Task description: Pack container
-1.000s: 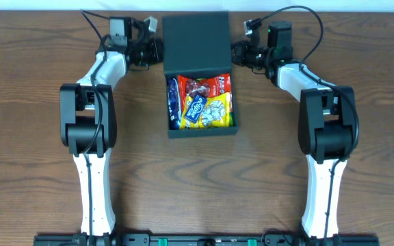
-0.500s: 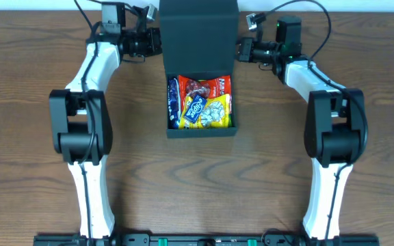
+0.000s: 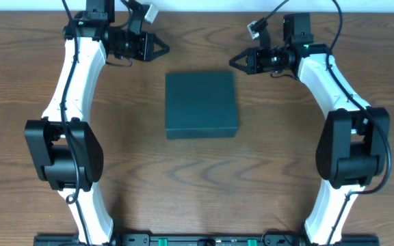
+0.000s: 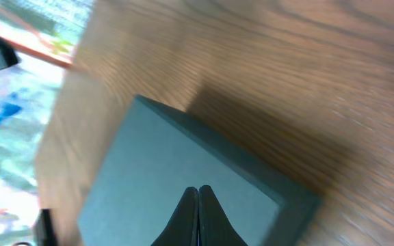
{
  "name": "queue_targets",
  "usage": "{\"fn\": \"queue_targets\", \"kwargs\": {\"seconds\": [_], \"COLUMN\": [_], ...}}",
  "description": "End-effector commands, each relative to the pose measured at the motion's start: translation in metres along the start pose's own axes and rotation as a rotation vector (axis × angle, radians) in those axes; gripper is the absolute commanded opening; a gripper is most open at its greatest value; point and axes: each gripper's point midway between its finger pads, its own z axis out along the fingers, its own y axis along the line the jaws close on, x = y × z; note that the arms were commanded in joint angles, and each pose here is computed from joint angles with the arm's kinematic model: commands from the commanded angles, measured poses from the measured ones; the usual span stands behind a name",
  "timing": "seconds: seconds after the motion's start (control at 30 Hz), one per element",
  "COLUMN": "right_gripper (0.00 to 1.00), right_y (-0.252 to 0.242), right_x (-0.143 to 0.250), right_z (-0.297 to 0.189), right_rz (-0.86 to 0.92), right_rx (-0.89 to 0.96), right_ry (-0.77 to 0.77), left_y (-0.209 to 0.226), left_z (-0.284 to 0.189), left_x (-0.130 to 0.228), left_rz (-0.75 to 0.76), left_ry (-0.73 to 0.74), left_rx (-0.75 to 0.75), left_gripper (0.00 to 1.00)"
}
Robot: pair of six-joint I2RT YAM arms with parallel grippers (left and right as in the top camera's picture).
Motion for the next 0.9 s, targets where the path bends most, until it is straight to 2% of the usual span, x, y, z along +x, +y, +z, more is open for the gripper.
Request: {"fn": "queue_targets", "kwargs": {"seconds": [0.0,0.33,0.6,0.87], "right_gripper": [0.01,0.02,0.01,0.01], "right_y": [0.007,0.052,0.110,0.144], "right_x": [-0.012,-0.038,-0.025,0.003], "right_z": [-0.018,-0.072,-0.119,-0.147], "right_rz": [-0.088,-0.257,-0.349,-0.316], "right_rx": [0.062,0.151,0.156,0.151], "right_ry": [-0.036,-0.134,-0.144,-0.108], "left_y": [-0.007,-0.043,-0.096,-0.154], "left_z": [-0.014,-0.047,-0.094,-0.128], "left_x": [-0.001,0.035,0.060,0.075], "left_rz": [0.037,-0.073,0.008,0.132], "left_ry": [0.005,0.124,0.169,0.139], "left_rx": [-0.035,-0.059,-0.095,-0.121], "left_gripper": [0.06,0.06,0.06,0.06]}}
